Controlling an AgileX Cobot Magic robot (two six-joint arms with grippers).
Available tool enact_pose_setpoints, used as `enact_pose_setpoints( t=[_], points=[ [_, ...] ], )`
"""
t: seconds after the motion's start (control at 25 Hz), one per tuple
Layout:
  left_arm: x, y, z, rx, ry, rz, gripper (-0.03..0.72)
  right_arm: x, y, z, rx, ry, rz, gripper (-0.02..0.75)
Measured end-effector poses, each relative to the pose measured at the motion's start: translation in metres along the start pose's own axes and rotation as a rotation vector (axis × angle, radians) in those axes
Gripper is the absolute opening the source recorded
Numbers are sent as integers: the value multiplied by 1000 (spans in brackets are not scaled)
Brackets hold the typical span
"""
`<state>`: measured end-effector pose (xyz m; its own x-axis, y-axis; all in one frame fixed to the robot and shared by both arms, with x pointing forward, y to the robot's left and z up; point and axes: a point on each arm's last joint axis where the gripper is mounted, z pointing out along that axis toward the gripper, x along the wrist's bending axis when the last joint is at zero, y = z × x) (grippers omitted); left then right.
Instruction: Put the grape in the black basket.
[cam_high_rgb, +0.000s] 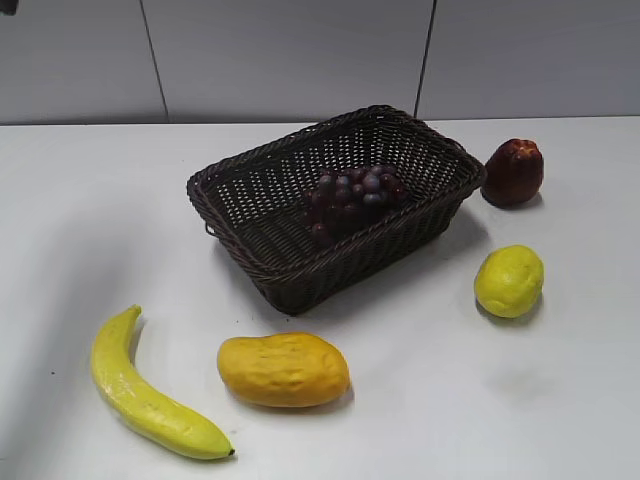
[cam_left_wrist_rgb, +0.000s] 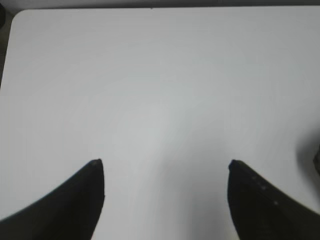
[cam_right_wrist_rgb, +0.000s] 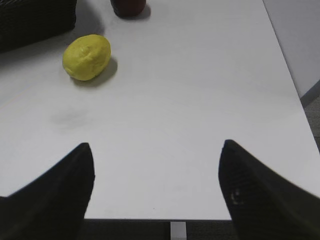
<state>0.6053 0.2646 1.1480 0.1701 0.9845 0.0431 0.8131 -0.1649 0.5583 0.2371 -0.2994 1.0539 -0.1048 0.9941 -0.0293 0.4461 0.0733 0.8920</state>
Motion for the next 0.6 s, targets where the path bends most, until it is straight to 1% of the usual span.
enact_pose_setpoints(
  t=[0.08, 0.16, 0.28, 0.4, 0.6],
  points=[
    [9, -13, -6, 19, 14, -26, 589, 0, 0, 0, 0, 0, 0, 588],
    [11, -23, -20, 22, 19, -35, 589, 0, 0, 0, 0, 0, 0, 588],
    [9, -42, -37, 80, 13, -37, 589, 0, 0, 0, 0, 0, 0, 588],
    [6, -59, -46, 116, 6, -38, 589, 0, 0, 0, 0, 0, 0, 588],
    [0, -102, -71, 123, 0, -53, 589, 0, 0, 0, 0, 0, 0, 588]
  ],
)
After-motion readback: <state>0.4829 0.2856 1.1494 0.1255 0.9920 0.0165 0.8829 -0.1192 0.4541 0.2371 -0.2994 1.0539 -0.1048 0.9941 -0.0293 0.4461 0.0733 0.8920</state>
